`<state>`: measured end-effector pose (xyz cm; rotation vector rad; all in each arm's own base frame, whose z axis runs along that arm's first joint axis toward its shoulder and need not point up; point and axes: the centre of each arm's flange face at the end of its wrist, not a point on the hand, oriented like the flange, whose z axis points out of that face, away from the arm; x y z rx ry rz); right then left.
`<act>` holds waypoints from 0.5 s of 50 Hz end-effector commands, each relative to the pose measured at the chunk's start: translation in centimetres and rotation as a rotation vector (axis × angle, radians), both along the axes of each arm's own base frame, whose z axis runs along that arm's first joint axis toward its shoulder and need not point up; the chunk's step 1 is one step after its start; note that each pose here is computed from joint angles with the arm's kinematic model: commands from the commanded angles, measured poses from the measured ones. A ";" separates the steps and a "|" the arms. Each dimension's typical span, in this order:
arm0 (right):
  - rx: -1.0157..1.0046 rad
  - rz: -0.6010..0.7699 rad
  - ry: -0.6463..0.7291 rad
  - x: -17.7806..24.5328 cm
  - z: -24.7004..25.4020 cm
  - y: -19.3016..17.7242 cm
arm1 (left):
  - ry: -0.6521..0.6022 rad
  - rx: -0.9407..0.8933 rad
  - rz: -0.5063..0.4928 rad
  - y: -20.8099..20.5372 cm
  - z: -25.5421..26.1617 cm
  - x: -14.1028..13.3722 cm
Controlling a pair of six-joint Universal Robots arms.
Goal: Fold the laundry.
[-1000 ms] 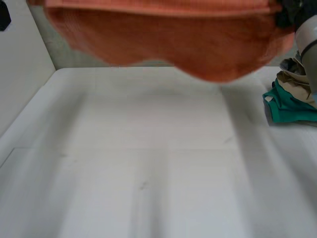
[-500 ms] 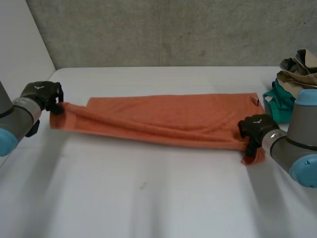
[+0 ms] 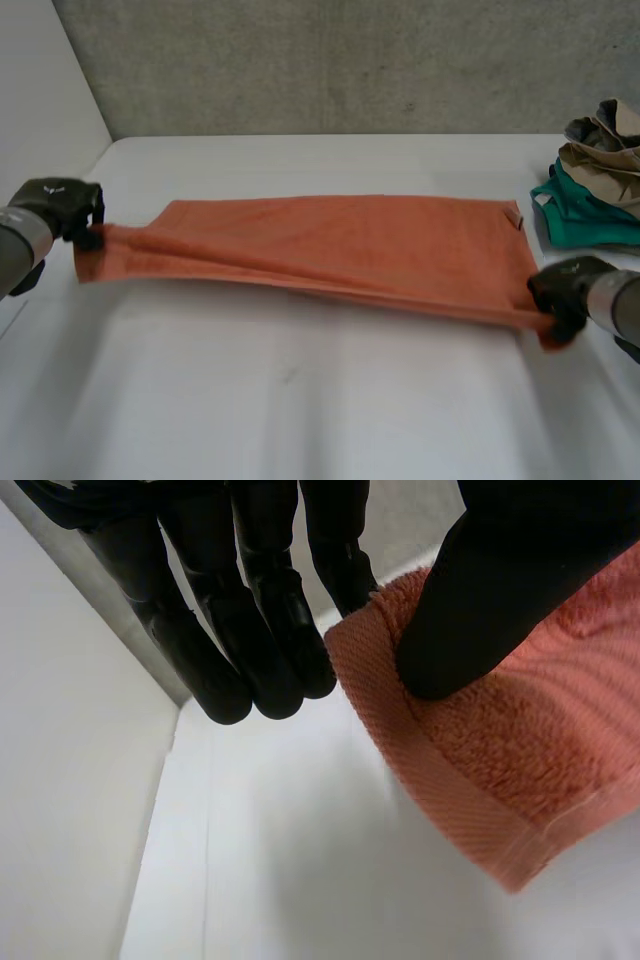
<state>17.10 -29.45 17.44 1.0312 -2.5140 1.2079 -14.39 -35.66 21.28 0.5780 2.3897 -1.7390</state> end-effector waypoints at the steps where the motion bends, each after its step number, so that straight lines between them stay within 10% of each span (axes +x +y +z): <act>1: 0.195 0.300 0.373 -2.1 0.1 3.7 | -0.252 0.195 -0.089 3.2 -1.8 1.1; 14: -0.175 0.281 0.447 1.1 0.6 -2.3 | -0.279 0.087 -0.154 0.0 -1.1 -1.6; 25: -1.132 -0.042 -0.015 3.6 18.1 -9.6 | 0.101 -0.654 -0.005 -3.0 19.0 -3.3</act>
